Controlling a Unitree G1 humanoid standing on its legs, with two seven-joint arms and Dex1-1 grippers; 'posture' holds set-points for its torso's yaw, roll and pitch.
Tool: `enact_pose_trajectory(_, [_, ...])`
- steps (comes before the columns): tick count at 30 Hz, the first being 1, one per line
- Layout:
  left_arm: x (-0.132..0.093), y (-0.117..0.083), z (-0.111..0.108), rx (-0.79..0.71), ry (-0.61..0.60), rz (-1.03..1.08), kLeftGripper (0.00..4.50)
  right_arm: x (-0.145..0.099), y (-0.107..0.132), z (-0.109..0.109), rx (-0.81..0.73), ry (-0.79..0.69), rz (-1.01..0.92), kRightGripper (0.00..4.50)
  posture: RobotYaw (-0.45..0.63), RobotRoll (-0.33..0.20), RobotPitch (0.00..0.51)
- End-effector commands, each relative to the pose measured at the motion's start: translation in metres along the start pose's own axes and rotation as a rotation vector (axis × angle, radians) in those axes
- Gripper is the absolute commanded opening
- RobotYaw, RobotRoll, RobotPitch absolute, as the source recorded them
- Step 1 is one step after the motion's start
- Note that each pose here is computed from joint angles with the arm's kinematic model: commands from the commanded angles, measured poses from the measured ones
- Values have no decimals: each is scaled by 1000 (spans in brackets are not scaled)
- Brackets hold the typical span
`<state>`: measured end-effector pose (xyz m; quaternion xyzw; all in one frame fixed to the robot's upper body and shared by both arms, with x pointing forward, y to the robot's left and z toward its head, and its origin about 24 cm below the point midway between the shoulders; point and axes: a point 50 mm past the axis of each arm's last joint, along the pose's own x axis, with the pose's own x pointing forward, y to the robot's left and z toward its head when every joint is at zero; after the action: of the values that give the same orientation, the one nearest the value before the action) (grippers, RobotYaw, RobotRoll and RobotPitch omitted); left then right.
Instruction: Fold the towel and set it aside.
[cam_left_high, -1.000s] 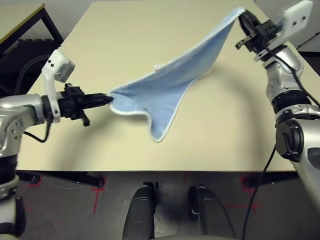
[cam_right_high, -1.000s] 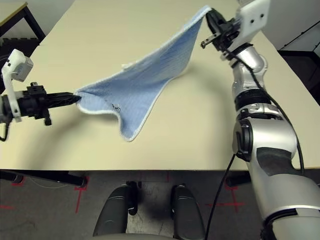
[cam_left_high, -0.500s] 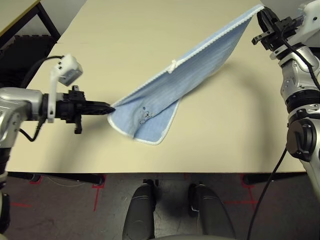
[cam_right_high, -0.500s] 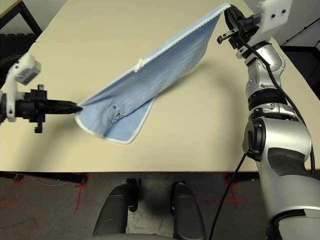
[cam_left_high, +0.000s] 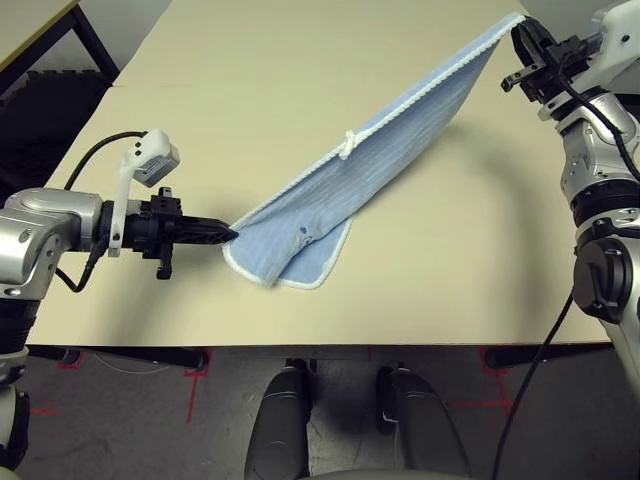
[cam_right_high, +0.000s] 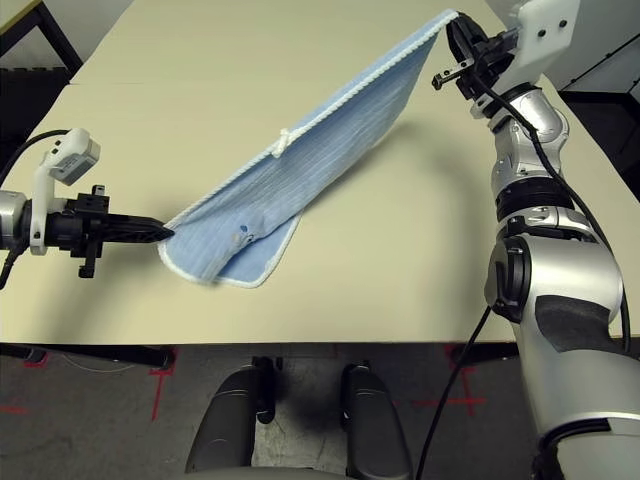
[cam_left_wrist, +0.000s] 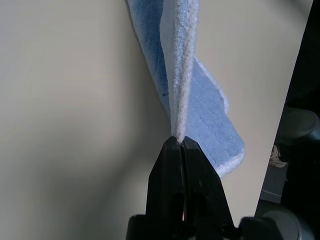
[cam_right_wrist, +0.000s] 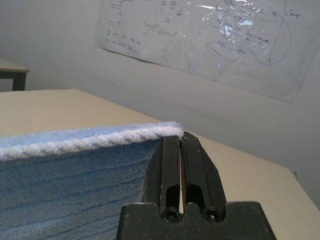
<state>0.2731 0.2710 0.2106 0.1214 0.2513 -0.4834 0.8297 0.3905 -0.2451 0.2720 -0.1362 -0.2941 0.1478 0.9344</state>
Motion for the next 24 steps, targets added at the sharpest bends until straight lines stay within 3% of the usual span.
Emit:
enact_pose_trajectory(1, [-19, 14, -14, -27, 71, 173, 56, -11, -25, 6, 7, -12, -122, 0, 64, 0, 179])
enact_pose_trajectory(6, [-35, 27, 9, 158, 61, 350, 56, -15, -27, 2, 108, 17, -53, 0, 60, 0, 191])
enact_pose_trajectory(14, [-56, 54, 74, 389, -6, 611, 56, -23, -36, -6, 228, 103, -47, 0, 59, 0, 213])
enact_pose_trajectory(20, [-49, 76, 86, 409, -24, 758, 56, -13, -27, -19, 240, 214, -194, 0, 69, 0, 246])
enact_pose_trajectory(24, [-42, 92, 91, 372, -128, 910, 56, -3, -18, -22, 267, 253, -252, 0, 80, 0, 280])
